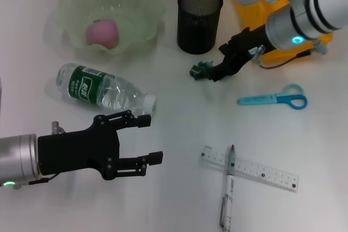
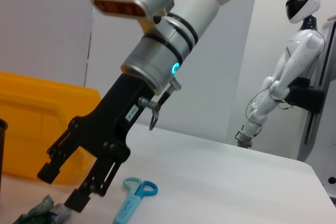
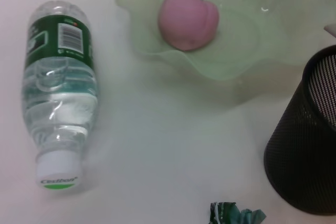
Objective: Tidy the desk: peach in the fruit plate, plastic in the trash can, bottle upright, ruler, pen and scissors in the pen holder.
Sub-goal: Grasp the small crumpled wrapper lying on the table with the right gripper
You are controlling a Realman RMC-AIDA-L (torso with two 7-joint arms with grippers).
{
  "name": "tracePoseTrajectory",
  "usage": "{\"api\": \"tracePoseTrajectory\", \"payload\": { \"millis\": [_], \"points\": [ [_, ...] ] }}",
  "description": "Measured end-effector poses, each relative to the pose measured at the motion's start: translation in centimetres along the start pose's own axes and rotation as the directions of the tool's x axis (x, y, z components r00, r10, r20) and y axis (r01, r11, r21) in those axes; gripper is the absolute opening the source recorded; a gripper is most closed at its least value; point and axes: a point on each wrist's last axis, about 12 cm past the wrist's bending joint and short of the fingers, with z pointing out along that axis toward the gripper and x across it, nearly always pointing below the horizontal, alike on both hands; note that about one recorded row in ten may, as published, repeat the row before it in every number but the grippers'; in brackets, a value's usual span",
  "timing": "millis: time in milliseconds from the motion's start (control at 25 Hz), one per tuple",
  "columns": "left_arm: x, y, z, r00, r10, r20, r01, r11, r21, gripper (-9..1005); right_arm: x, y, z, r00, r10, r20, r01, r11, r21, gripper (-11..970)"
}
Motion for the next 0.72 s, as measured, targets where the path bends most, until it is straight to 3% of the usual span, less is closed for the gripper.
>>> {"api": "tracePoseTrajectory", "payload": {
  "millis": [560,720],
  "points": [
    [0.0,0.0,-0.1,1.000,-0.001,-0.004,0.001,1.000,-0.001,813,1.1,0.3,2.0,1.000,0.022,0.011,-0.023,1.000,0.019,773],
    [0.0,0.0,-0.1,1.000,-0.001,-0.004,0.001,1.000,-0.001,813,1.1,0.4,2.2,1.000,0.019,0.016,-0.019,0.999,0.029,659]
  ]
}}
